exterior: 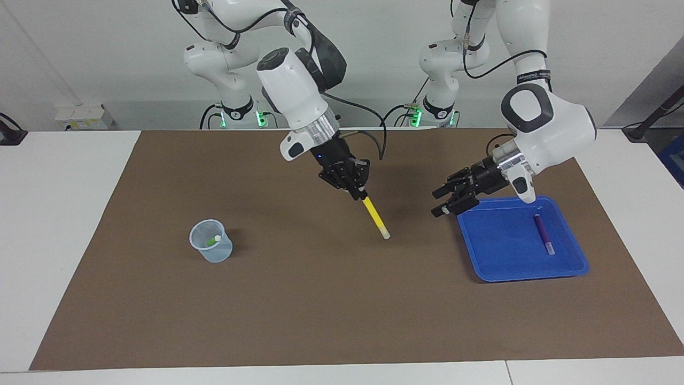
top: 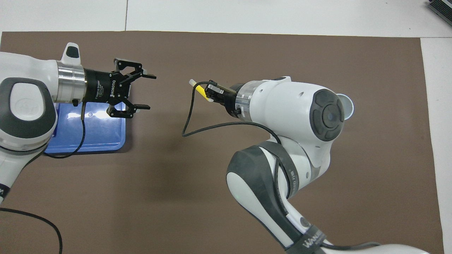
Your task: Right arm passes pens to left for tray arrangement
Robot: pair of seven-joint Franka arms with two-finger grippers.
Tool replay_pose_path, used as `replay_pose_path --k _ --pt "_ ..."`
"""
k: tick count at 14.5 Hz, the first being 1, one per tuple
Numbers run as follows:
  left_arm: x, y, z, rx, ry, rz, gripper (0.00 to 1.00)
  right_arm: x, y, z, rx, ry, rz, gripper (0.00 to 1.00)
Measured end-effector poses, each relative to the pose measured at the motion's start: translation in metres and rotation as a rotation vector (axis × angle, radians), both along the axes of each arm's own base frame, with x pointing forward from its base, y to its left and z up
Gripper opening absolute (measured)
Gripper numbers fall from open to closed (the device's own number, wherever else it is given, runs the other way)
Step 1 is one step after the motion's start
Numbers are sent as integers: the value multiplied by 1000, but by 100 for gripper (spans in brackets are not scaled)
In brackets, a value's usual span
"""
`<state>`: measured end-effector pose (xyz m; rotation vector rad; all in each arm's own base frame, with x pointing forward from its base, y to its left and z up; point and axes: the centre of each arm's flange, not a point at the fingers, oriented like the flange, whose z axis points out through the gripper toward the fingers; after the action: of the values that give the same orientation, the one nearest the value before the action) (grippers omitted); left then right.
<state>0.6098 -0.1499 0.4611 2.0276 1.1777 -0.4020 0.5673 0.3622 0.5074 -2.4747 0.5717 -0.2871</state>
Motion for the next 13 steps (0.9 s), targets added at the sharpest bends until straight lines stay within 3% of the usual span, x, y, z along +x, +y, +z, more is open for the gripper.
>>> replay_pose_path --k 8,12,13 --pt "-11 -49 -3 -48 39 20 84 -12 22 -1 21 19 -9 18" --pt "-16 -60 -6 -47 52 7 73 -12 22 -1 21 19 -9 18" --pt "-17 -61 -7 -46 54 4 66 -12 22 -1 21 19 -9 18"
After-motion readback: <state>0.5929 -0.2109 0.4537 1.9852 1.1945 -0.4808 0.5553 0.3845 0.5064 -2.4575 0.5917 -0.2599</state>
